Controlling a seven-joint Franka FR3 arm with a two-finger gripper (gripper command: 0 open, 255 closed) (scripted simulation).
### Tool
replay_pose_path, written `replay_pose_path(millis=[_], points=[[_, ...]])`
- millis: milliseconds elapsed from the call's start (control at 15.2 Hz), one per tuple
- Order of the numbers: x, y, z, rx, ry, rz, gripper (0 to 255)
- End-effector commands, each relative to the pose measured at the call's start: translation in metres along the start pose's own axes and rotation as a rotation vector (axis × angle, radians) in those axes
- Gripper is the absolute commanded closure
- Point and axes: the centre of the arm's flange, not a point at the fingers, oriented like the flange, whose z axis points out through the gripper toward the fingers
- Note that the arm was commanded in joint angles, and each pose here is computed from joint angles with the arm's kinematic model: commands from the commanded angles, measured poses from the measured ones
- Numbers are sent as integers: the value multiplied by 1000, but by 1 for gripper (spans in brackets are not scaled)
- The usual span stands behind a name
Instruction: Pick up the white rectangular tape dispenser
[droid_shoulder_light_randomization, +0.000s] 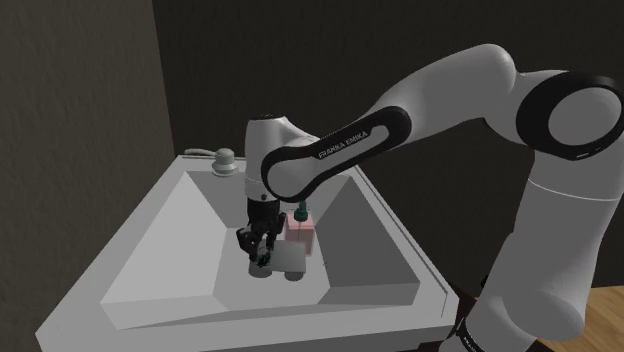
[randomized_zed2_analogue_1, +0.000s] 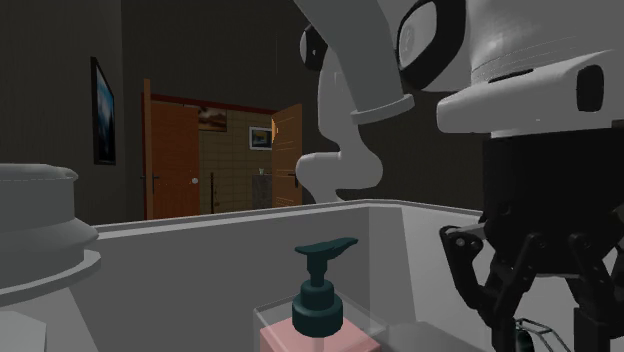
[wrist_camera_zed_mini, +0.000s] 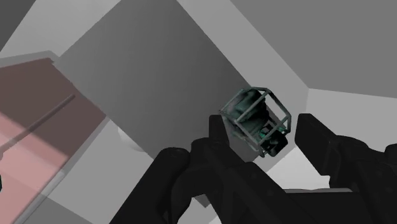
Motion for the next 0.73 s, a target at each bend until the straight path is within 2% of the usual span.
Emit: replay_pose_path(millis=[0, 528, 660], points=[[0, 0, -10, 0, 0, 0, 255], [-2, -3, -52, 0, 0, 0, 255], [-2, -3, -53, 0, 0, 0, 255]])
